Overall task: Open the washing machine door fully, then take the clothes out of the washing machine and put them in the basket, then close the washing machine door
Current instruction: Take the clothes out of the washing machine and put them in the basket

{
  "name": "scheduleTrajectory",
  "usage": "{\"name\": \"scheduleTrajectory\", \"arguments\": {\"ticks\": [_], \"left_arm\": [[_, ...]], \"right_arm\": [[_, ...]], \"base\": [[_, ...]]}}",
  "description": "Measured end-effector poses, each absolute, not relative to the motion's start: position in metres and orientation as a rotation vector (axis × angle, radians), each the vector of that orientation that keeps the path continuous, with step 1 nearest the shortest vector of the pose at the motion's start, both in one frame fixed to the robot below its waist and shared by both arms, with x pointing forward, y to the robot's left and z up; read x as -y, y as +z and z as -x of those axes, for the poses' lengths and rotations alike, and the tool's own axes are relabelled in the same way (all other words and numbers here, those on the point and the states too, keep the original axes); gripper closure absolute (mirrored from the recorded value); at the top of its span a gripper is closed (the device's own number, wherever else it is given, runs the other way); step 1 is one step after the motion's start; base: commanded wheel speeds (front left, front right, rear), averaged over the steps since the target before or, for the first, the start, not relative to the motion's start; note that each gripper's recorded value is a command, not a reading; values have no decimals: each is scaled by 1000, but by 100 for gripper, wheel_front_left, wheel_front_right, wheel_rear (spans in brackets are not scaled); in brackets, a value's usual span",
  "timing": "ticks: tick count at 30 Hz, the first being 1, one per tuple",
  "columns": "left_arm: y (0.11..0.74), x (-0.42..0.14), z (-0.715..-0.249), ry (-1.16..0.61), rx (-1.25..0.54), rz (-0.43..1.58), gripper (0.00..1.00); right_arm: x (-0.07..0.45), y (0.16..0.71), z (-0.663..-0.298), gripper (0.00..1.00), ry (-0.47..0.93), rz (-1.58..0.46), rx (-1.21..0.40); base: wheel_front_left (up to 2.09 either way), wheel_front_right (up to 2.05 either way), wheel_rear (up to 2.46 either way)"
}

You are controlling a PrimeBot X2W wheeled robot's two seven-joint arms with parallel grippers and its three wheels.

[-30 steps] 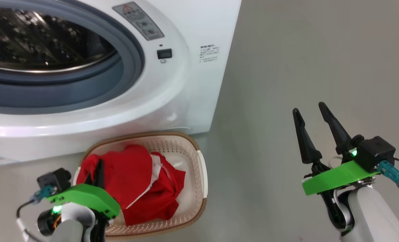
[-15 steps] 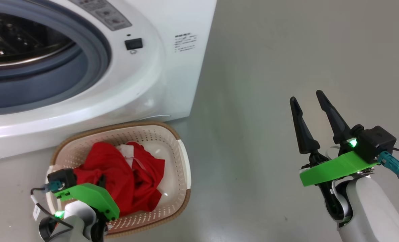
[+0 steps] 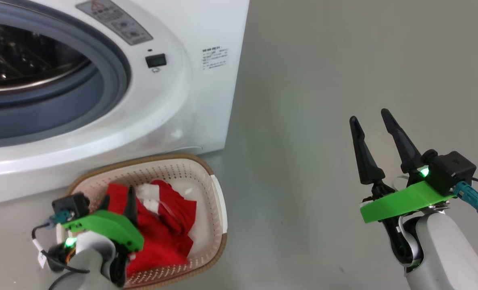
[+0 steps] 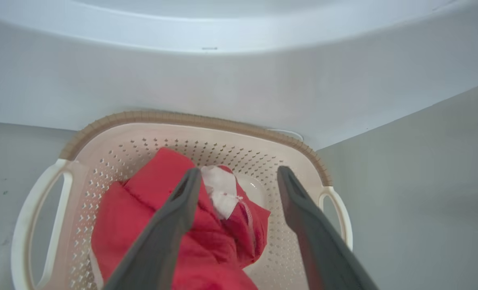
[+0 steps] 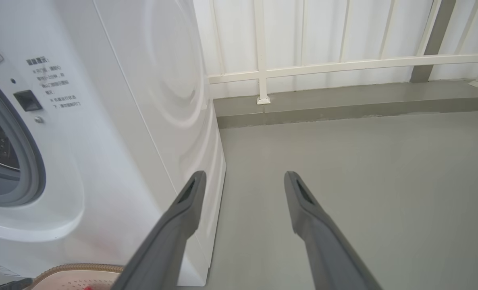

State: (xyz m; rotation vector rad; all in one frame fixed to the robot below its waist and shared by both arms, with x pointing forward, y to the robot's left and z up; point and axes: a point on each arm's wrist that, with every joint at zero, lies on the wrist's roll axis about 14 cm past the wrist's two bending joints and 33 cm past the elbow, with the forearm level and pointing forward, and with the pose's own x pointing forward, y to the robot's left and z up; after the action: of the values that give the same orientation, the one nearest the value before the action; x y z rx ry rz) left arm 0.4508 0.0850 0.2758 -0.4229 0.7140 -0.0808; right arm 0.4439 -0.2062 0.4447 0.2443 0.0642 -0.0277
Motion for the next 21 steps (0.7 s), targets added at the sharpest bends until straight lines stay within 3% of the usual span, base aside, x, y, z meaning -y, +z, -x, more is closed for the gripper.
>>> {"name": "scheduleTrajectory", "arguments": {"ticks": [6,21], "left_arm": [[323,-89,-475,-106,-524,442,0],[459,-135,-461,-107,-58,352,0]], "right_arm": [[202,460,-443,0,-13,-250,-25],[187,498,-426,0,31,-264,64]], "base": [[0,0,0],[0,0,0]]}}
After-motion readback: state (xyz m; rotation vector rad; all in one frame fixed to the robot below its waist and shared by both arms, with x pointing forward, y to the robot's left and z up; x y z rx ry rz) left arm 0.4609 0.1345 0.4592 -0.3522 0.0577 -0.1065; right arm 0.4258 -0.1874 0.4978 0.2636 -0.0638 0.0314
